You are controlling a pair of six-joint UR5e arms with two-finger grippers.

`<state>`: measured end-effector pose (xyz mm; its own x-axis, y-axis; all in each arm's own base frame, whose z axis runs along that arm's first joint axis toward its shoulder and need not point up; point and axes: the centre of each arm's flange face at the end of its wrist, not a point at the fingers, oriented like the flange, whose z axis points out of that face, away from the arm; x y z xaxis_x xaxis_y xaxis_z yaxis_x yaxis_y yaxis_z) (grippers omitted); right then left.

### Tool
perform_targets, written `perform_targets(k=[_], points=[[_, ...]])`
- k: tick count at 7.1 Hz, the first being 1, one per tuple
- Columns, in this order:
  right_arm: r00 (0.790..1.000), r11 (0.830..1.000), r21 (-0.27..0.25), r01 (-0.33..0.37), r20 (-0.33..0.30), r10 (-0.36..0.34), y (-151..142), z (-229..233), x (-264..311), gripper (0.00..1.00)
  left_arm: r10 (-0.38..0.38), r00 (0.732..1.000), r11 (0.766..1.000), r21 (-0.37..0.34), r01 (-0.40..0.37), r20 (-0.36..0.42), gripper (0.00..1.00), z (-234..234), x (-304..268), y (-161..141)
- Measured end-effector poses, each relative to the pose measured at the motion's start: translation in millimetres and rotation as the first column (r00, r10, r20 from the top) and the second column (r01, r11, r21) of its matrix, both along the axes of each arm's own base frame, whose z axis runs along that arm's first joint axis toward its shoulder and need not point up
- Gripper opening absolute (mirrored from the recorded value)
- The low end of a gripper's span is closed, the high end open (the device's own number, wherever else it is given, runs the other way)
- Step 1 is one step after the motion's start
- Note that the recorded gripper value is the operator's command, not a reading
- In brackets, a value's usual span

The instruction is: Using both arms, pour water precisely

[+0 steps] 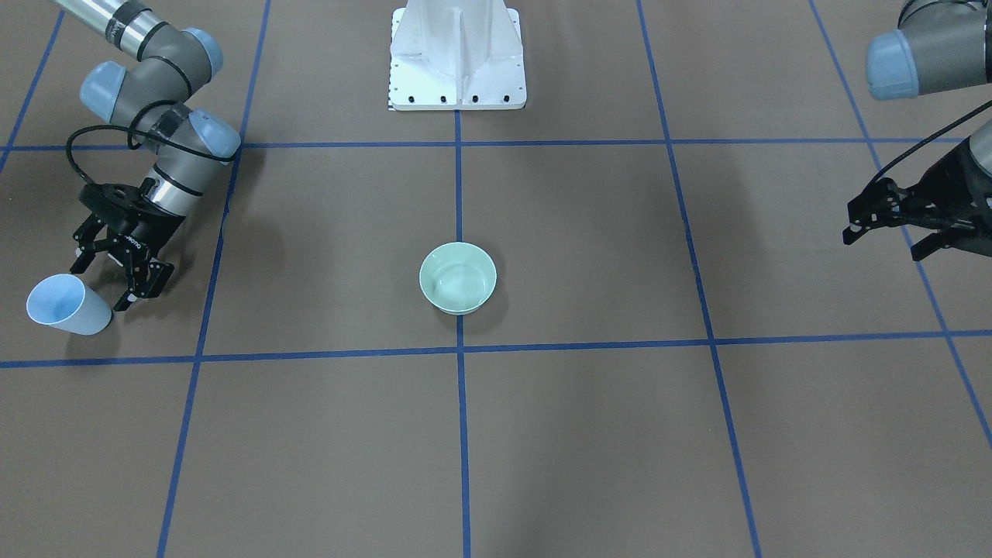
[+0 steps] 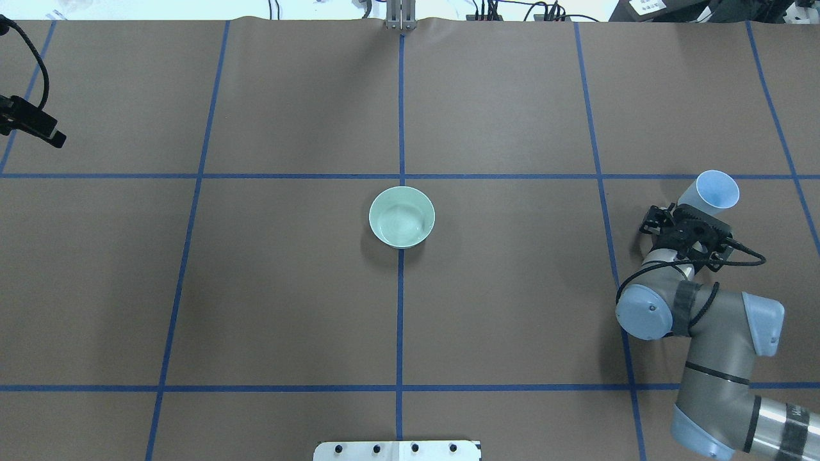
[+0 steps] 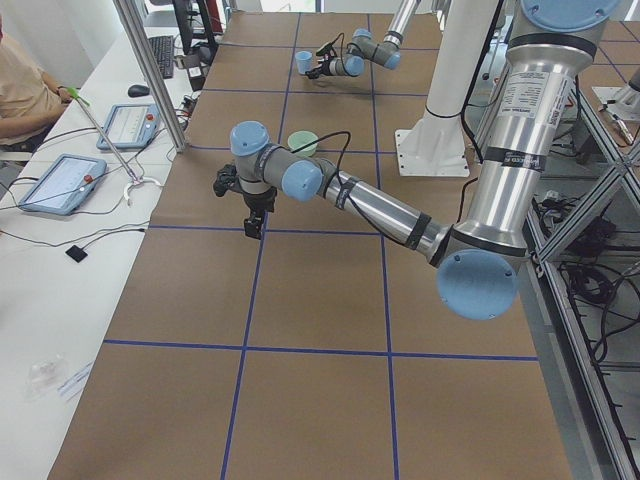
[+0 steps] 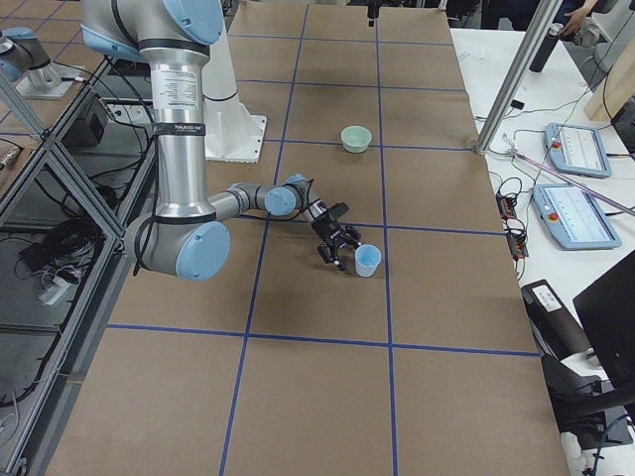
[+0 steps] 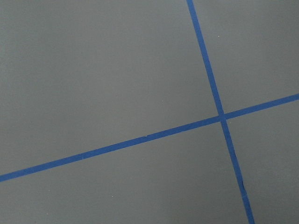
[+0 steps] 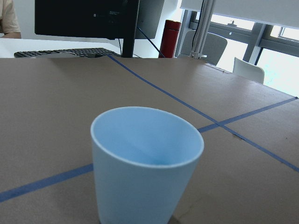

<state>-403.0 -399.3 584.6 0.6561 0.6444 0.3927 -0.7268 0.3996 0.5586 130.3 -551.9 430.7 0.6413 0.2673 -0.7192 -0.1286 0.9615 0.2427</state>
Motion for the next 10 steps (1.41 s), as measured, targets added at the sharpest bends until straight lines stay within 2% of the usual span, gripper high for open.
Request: perform_targets(k=[2,4,7,8,9,10], points=[[0.999,0.999,0.013,-0.034,-0.018,0.035,-26.1,0.7,-7.9,1.0,-0.001,1.0,1.0,0.001,0.001,-0.001,1.0,-1.5,-0.3,0.5],[0.998,0.999,0.005,-0.049,-0.045,0.049,-30.9,12.9,8.2,1.0,-0.003,1.0,1.0,-0.002,0.003,-0.001,1.0,-1.7,0.2,0.7],[0.995,0.997,0.022,-0.078,-0.061,0.08,-40.0,17.6,23.4,0.98,-0.005,1.0,1.0,-0.004,0.005,-0.001,1.0,-1.7,0.5,0.7],[0.994,0.996,0.022,-0.088,-0.068,0.09,-45.0,18.7,29.5,0.59,-0.005,1.0,1.0,-0.004,0.005,-0.001,1.0,-1.7,0.5,0.7],[0.992,0.995,0.025,-0.1,-0.071,0.101,-50.0,18.7,35.3,0.12,-0.004,1.0,1.0,-0.005,0.004,-0.001,1.0,-1.3,0.9,0.7],[0.991,0.994,0.031,-0.108,-0.074,0.11,-53.5,17.9,38.9,0.0,-0.003,1.0,1.0,-0.005,0.003,-0.001,1.0,-1.1,1.2,0.7]])
